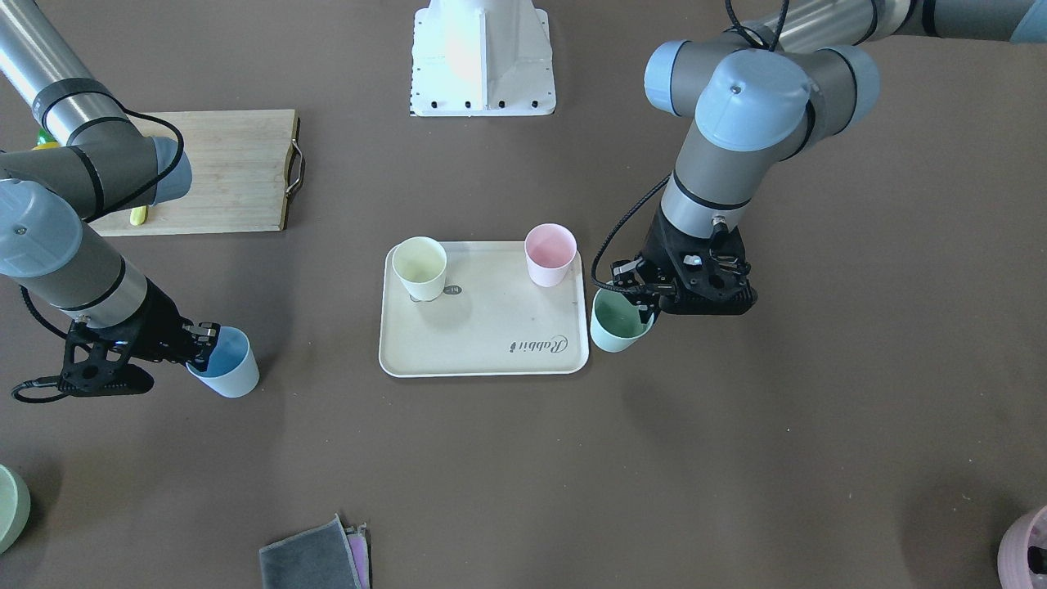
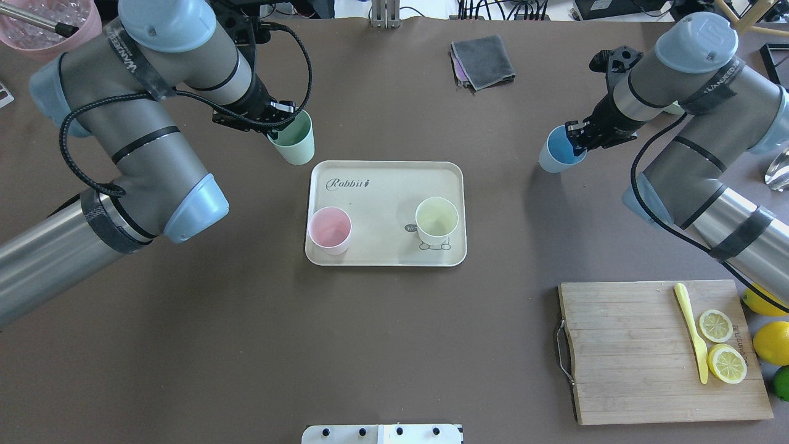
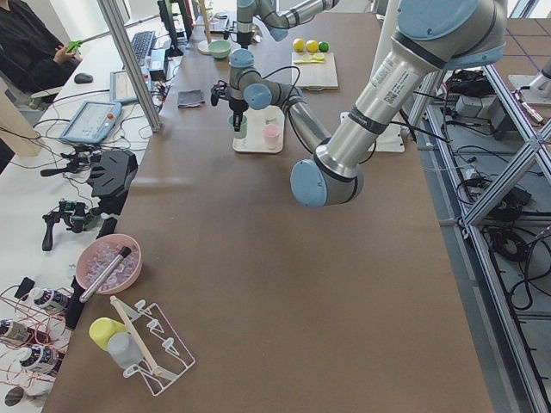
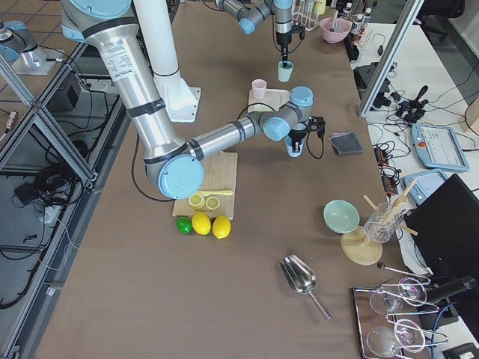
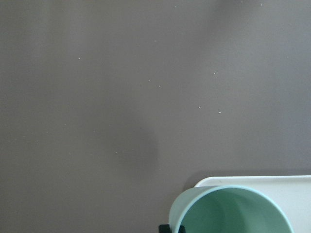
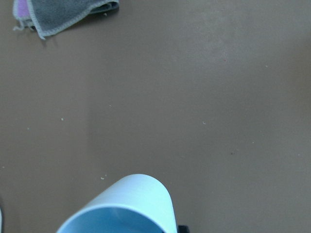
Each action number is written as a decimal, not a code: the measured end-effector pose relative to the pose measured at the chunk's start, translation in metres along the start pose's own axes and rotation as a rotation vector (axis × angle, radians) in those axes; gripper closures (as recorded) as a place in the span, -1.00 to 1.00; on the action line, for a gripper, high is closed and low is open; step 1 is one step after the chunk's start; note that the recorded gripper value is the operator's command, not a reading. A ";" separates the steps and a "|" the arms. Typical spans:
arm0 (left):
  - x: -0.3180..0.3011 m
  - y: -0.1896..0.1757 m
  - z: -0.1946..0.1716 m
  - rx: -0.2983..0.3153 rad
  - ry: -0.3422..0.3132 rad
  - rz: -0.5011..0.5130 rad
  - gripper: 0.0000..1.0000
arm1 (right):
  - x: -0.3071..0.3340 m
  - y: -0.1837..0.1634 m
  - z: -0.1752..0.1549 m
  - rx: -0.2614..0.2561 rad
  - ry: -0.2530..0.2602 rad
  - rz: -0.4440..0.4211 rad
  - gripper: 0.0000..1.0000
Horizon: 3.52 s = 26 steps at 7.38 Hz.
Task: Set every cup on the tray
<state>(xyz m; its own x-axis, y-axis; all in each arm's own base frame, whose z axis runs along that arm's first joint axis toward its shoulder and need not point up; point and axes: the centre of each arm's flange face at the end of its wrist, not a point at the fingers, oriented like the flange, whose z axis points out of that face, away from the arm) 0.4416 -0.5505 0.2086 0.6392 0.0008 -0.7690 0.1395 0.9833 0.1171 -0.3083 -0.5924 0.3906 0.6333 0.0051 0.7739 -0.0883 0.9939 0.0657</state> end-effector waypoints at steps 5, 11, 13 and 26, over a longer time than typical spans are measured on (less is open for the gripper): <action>0.022 -0.002 0.066 0.040 0.003 -0.036 1.00 | -0.097 -0.009 -0.051 -0.017 -0.013 0.012 1.00; 0.039 0.026 0.081 0.061 -0.010 0.004 -0.94 | -0.175 0.025 -0.022 -0.021 -0.013 0.029 1.00; 0.031 0.005 0.052 0.084 0.009 0.037 -0.95 | -0.203 0.031 -0.004 -0.013 0.004 0.038 1.00; -0.161 -0.066 -0.088 0.151 0.043 0.166 -0.95 | -0.201 0.009 -0.063 0.002 -0.020 0.174 -1.00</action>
<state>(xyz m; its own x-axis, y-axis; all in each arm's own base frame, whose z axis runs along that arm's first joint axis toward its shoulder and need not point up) 0.2626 -0.5997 0.2694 0.6308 0.1710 -0.7569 0.1485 0.9308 0.3340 -0.3880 -0.5773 0.1957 0.5930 0.1748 0.7860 -0.1967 0.9780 -0.0691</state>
